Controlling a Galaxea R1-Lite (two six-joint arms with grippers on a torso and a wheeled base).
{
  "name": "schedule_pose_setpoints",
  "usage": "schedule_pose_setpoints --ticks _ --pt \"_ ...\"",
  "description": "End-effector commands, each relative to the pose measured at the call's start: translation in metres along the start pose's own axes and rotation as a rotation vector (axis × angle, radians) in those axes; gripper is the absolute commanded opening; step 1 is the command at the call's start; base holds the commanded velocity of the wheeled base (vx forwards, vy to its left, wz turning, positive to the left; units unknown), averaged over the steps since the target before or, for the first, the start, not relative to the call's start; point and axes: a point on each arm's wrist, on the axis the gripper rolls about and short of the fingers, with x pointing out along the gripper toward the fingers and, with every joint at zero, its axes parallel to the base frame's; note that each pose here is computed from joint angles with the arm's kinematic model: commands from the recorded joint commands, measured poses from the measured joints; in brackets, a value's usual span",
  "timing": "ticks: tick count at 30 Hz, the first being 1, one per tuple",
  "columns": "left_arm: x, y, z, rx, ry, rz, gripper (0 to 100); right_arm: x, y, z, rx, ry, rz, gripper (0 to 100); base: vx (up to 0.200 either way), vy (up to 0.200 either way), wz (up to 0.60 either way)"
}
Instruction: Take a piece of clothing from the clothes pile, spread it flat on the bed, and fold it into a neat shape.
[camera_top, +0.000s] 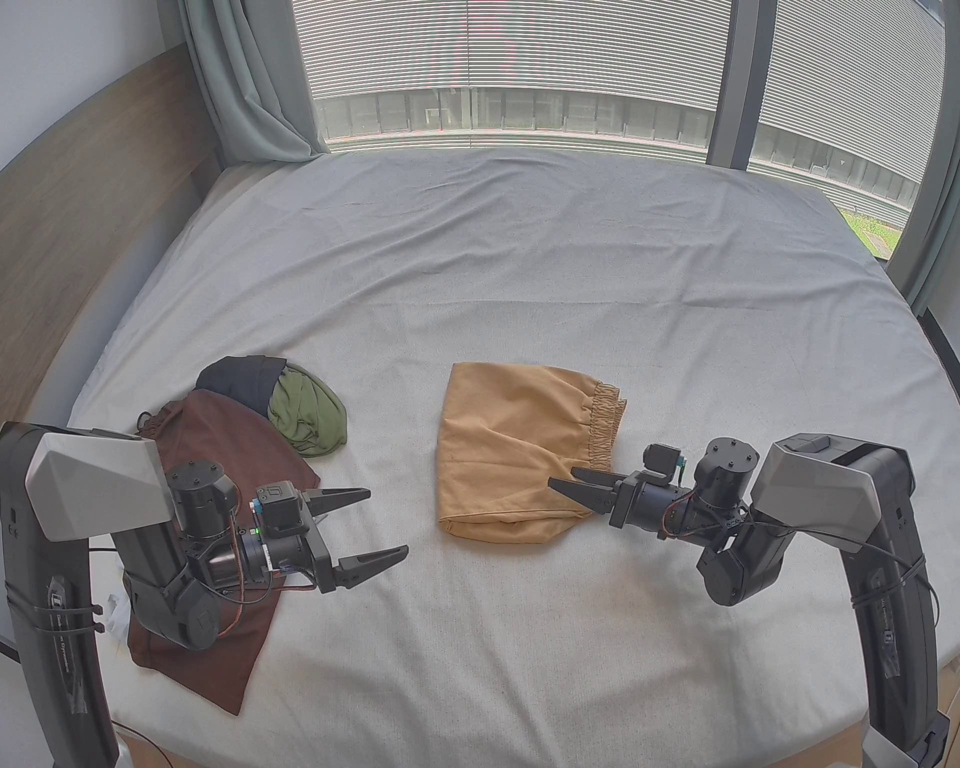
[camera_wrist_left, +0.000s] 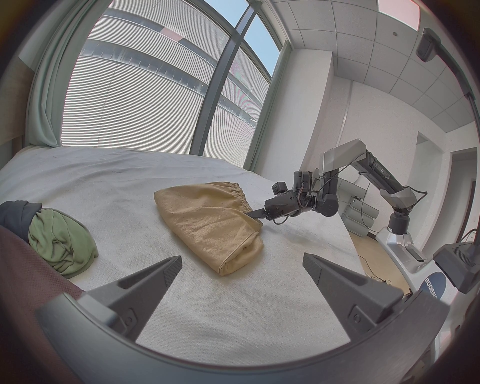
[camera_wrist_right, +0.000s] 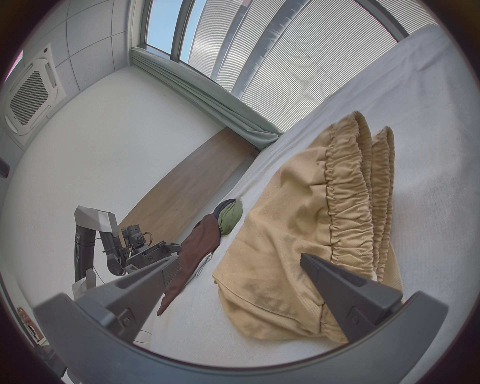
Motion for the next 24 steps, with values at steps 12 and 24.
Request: schedule_pose_setpoints --ticks 12,24 --pt "0.000 0.000 -0.001 -0.002 0.001 0.000 100 0.000 0.008 0.016 -0.018 -0.027 0.014 100 0.000 0.000 0.00" --pt "0.000 0.000 -0.001 -0.001 0.000 0.000 100 0.011 0.016 0.076 -0.072 -0.182 0.063 100 0.000 0.000 0.00"
